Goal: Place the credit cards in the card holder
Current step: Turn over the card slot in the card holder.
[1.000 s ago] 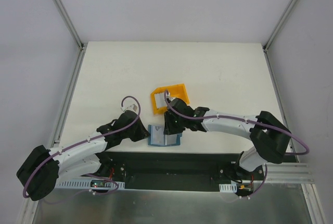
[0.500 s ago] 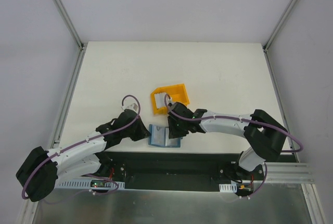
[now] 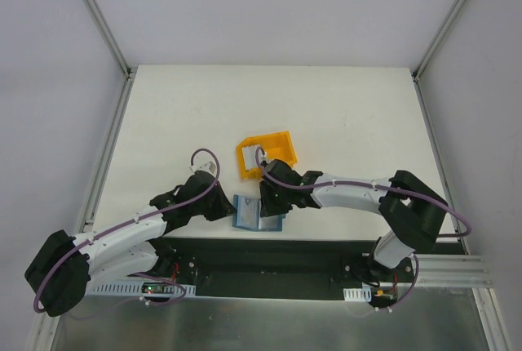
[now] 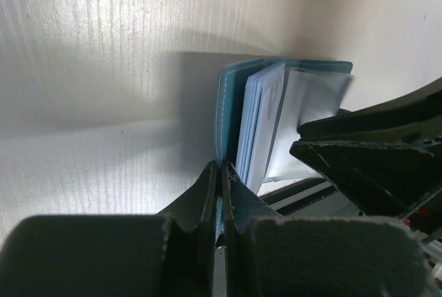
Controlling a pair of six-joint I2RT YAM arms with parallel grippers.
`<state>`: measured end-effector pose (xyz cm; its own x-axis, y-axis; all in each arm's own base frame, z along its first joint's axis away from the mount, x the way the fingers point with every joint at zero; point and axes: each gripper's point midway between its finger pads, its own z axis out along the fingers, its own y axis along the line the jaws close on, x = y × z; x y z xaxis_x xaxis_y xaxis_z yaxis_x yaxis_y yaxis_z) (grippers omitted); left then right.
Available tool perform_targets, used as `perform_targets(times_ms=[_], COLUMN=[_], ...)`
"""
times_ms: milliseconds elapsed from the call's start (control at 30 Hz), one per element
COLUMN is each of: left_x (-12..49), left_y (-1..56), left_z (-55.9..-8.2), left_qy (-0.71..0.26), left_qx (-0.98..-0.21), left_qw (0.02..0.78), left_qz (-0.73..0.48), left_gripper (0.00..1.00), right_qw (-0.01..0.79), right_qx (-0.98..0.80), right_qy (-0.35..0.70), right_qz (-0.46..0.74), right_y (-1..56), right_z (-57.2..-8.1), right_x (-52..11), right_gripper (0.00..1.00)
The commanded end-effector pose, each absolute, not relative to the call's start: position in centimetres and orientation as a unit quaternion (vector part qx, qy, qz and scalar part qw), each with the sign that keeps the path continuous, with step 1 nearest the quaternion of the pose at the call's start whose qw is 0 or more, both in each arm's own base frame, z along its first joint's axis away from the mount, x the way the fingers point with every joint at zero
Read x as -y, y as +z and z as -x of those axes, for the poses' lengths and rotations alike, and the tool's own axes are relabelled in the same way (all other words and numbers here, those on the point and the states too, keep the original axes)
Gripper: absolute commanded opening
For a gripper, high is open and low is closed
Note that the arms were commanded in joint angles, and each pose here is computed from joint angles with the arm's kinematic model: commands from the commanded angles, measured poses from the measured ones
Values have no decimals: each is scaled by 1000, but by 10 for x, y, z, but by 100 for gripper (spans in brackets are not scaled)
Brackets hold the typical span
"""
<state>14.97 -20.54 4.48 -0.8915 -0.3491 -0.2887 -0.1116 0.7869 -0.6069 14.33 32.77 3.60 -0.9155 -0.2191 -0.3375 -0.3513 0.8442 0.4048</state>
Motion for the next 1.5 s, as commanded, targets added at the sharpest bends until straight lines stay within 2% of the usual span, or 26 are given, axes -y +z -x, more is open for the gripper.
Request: perform_targets(times_ms=[0, 267, 533, 1000, 1467], left_x=[212, 220, 233, 220, 215], left_y=[60, 76, 93, 71, 61], left_z=[-153, -155, -159, -151, -147], left_qy=[-317, -338, -355, -336, -328], left_qx=[-919, -912, -909, -916, -919], left_qw=[209, 212, 210, 201, 193], left_qz=[107, 95, 65, 94, 104], left_gripper=[0, 0, 0, 0, 0], right_qw=[127, 125, 133, 202, 189], right_qx=[-962, -970, -967, -945, -936], right_qy=[205, 171, 182, 238, 278], right_qz=[125, 121, 119, 99, 108], right_y=[22, 9, 13, 58, 69], right_z=[-140, -140, -142, -156, -149], right_x=[-318, -305, -308, -316, -329], right_gripper=[29, 29, 28, 33, 38])
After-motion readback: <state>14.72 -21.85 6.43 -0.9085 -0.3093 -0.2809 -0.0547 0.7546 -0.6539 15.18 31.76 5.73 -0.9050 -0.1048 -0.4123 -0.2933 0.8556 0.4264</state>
